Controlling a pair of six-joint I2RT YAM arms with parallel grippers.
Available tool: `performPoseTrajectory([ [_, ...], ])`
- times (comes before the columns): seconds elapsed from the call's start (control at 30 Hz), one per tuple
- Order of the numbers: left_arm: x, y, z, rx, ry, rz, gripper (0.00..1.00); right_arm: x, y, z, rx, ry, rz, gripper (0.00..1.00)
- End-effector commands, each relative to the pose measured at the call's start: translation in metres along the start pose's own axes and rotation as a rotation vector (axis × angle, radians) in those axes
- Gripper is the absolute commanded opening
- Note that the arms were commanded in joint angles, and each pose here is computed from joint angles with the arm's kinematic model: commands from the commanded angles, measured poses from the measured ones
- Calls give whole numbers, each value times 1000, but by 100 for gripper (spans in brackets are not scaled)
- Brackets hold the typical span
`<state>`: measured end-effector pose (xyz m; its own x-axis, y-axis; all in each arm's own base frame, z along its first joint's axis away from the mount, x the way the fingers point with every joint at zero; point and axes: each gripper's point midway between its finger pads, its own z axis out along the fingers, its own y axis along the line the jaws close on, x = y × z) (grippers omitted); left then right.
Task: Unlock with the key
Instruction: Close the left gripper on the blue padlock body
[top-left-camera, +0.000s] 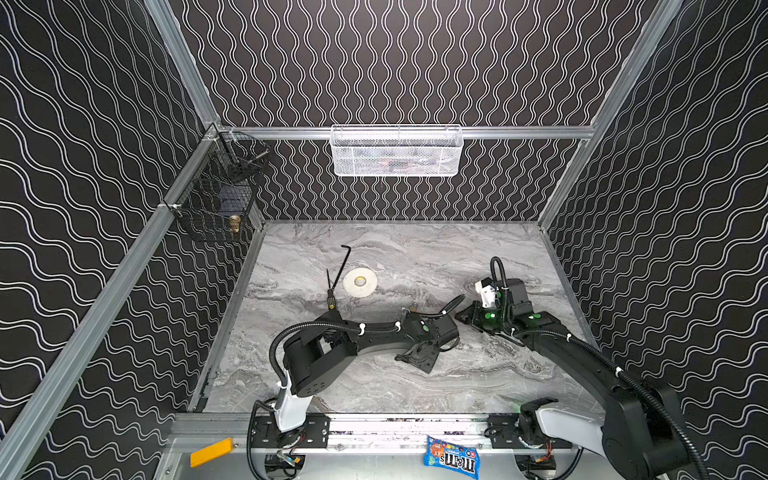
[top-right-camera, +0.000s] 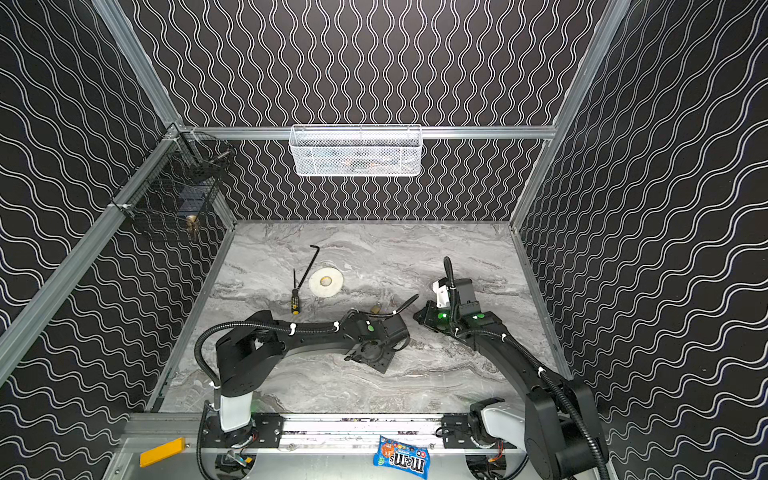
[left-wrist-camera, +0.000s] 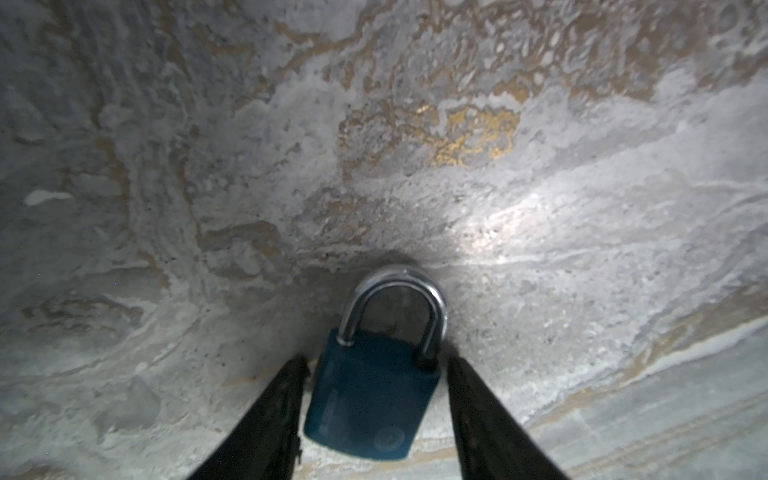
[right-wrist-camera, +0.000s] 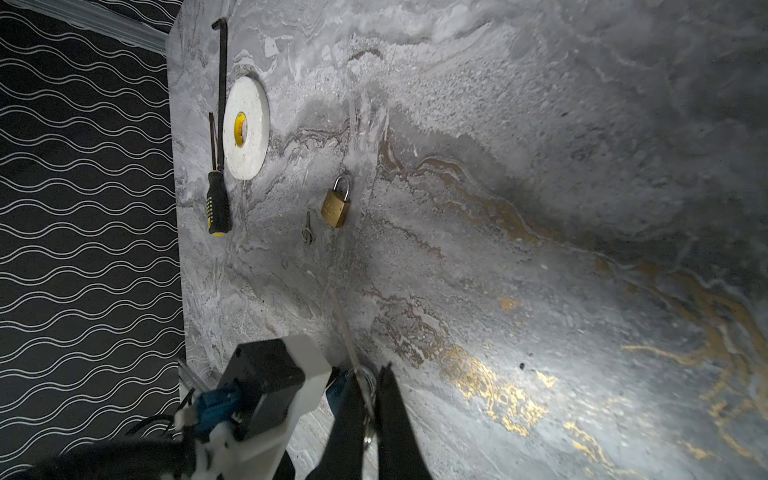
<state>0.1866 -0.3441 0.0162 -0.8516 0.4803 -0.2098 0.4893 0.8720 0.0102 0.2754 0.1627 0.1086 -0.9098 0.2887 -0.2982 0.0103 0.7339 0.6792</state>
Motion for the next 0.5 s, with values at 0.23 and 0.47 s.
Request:
performPoseTrajectory([
  [0.23,17,18,2,-76,51,-52,49,-4,8,4,-46,4,10,0],
  [0.47,30,34,1,-131,64,-137,44,0,13,9,-84,42,-4,0],
])
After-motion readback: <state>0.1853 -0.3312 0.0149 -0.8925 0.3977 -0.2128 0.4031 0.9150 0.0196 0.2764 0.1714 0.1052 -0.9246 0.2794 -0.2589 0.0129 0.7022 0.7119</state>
